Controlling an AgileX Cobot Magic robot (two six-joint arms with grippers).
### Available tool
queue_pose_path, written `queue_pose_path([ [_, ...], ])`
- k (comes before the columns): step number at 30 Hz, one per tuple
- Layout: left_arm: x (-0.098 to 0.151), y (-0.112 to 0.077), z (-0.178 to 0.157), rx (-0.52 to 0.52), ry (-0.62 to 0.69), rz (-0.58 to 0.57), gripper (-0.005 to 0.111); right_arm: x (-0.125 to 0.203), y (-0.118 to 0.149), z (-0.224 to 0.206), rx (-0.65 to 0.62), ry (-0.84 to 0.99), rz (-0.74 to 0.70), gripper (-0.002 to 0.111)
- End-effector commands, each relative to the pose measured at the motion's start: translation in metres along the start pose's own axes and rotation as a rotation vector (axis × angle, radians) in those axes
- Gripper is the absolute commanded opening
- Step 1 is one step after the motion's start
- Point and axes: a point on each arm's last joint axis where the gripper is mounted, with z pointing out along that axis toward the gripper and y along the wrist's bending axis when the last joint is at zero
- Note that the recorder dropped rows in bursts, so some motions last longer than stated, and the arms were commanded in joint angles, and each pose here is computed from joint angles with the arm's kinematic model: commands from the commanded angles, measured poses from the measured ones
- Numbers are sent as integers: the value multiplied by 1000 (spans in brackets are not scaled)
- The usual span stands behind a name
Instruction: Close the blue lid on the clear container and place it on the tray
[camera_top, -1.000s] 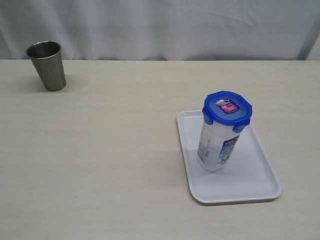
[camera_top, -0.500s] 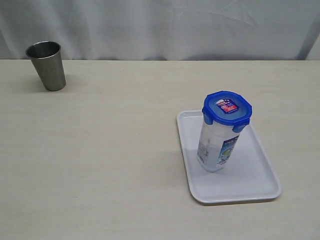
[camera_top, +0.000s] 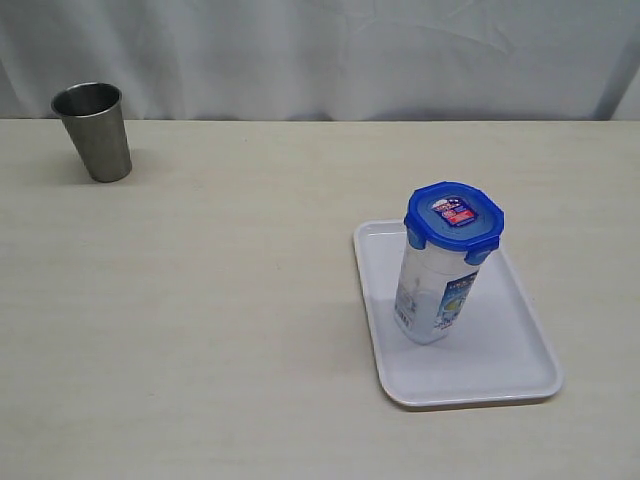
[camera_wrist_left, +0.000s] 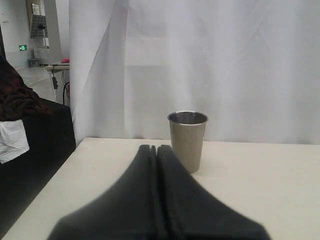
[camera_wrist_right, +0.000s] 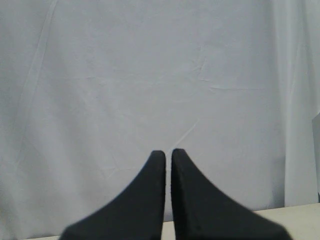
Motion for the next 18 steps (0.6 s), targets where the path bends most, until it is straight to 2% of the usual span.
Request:
queue_pose_path([
  [1, 2, 0, 0, -4, 13, 36, 0, 1, -1, -1, 7, -6, 4, 4],
  [5, 5, 0, 0, -3, 46, 48, 0, 1, -1, -1, 7, -6, 4, 4],
  [13, 23, 1, -3, 1, 249, 70, 0, 1, -1, -1, 7, -6, 4, 4],
  [18, 23, 1, -3, 1, 247, 68, 0, 1, -1, -1, 7, -6, 4, 4],
])
